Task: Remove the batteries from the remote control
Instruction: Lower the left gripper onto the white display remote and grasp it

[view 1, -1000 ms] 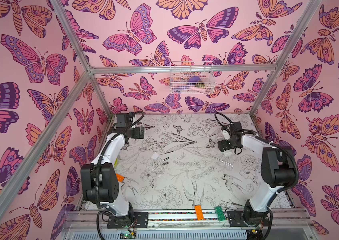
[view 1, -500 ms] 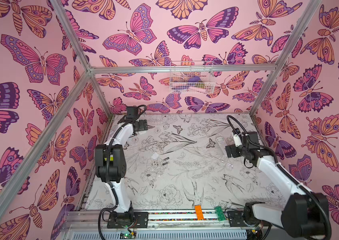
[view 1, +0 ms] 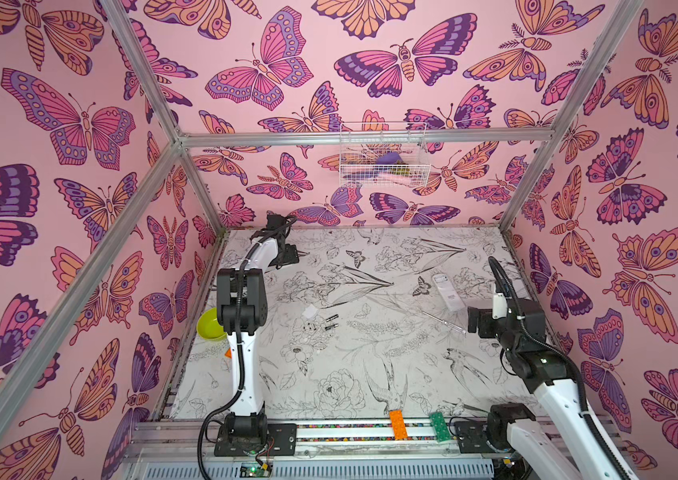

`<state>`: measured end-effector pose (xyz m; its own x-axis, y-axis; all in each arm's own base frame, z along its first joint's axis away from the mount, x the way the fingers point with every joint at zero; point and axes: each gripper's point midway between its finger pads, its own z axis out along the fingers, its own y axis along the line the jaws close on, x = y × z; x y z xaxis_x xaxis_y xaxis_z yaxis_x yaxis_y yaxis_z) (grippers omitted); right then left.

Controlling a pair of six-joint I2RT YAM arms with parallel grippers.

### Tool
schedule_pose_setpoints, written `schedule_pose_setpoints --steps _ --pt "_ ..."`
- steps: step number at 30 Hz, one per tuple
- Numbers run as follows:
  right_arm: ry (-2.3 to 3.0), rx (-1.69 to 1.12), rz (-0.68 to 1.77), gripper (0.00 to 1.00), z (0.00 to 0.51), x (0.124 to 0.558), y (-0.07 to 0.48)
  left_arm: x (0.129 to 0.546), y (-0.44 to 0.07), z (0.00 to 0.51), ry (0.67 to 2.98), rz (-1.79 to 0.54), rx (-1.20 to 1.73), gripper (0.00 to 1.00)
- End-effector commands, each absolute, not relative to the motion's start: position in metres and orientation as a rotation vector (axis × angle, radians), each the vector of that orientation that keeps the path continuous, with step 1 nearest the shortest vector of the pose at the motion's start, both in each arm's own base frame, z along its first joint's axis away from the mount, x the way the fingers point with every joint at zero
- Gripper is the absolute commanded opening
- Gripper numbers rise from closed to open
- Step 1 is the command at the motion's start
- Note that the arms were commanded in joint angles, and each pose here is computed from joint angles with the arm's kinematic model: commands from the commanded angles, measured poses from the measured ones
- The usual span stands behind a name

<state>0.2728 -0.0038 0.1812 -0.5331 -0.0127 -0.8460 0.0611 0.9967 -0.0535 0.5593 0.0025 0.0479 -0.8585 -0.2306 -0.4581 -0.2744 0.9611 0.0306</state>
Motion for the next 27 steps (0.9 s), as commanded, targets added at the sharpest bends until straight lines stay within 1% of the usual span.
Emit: schedule_pose_setpoints --steps 1,7,12,17,20,27 --pt "2.146 0.112 -0.119 0.99 0.176 0.270 -0.013 0.557 0.001 0.037 2.700 0.169 -0.373 1.00" --pt "2.181 0.100 -0.156 0.99 0.170 0.273 -0.016 0.570 -0.004 0.032 2.721 0.116 -0.372 0.99" --pt "2.177 0.105 -0.156 0.99 0.169 0.273 -0.017 0.570 -0.013 0.026 2.748 0.047 -0.363 0.94" --pt "2.180 0.111 -0.148 0.99 0.168 0.275 -0.016 0.564 -0.017 0.013 2.781 -0.006 -0.427 0.85" --pt "2.186 0.097 -0.139 0.99 0.167 0.277 -0.014 0.561 -0.018 0.004 2.801 -0.038 -0.470 0.82" --pt "2.175 0.106 -0.137 0.99 0.169 0.275 -0.014 0.557 -0.019 -0.009 2.821 -0.041 -0.507 0.74"
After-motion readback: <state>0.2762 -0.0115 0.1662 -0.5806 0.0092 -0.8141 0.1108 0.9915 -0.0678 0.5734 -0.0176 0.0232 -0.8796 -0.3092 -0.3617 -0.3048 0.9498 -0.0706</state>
